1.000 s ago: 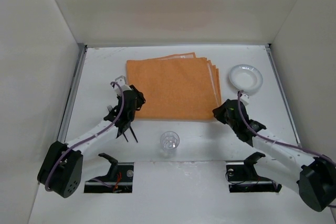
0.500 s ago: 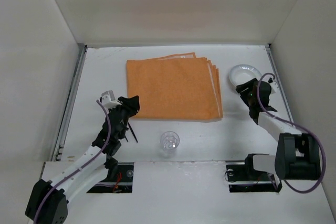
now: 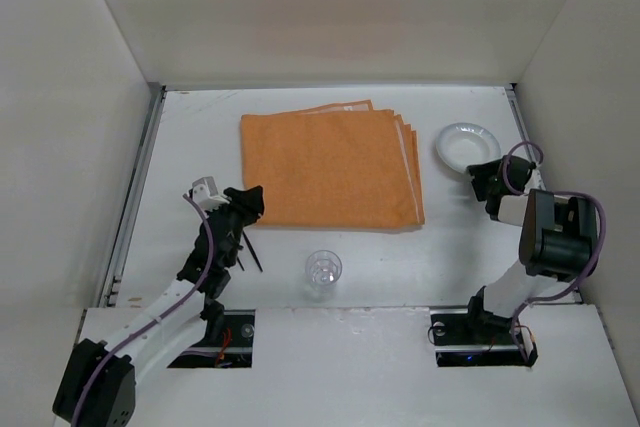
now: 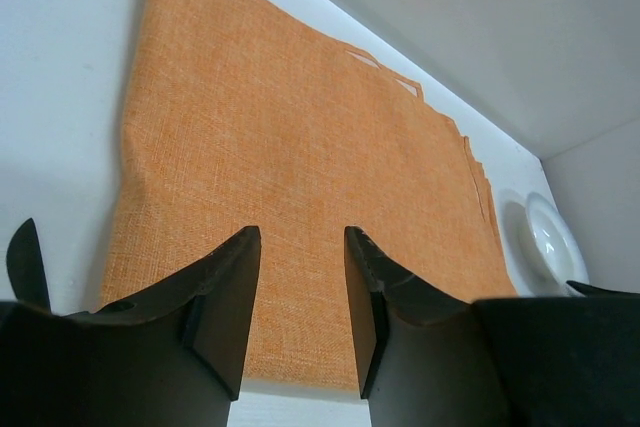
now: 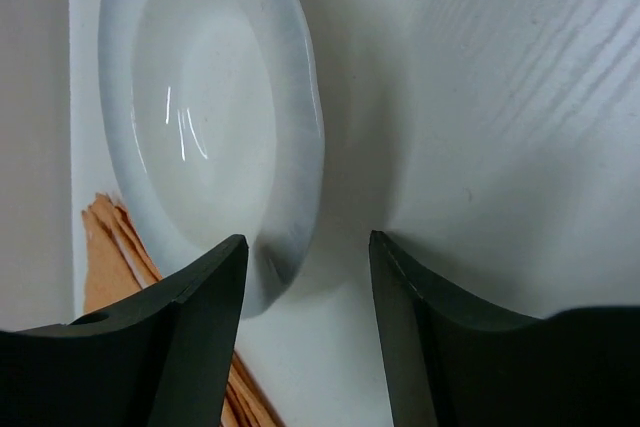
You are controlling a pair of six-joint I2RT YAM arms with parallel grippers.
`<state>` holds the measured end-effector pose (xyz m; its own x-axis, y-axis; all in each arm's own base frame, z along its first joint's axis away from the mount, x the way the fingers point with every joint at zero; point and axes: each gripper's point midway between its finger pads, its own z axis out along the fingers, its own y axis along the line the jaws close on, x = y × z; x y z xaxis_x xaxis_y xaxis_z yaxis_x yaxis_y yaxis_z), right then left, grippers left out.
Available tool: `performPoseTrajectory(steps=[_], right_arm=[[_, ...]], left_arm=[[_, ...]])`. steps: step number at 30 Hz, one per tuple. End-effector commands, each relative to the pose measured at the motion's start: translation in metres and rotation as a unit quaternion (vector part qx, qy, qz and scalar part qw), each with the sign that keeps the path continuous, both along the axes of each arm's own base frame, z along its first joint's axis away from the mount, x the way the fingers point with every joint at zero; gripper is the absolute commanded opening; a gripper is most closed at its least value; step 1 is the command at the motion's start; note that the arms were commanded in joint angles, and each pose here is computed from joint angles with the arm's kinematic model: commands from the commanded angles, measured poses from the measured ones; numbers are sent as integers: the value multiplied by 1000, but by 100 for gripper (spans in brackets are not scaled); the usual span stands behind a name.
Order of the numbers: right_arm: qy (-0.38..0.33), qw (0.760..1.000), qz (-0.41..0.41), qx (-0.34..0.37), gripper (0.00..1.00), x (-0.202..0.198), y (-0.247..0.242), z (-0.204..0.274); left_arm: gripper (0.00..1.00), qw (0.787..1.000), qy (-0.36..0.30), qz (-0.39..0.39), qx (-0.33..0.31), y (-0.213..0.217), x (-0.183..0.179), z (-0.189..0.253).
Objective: Set the dinner table for one person
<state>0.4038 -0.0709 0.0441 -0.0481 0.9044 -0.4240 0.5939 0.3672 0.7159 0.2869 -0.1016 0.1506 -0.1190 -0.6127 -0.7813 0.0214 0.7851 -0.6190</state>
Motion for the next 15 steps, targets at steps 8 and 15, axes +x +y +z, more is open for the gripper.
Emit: performPoseTrajectory(steps=[8,15], right_arm=[[-117,991,-14,67,36,44,-15,20],[-215,974,-10,71,15,42,-23,66]], left_arm=[[40,1000,-18,20,-14,8,7,3],[42,999,-15,28,-11,12,8,0]])
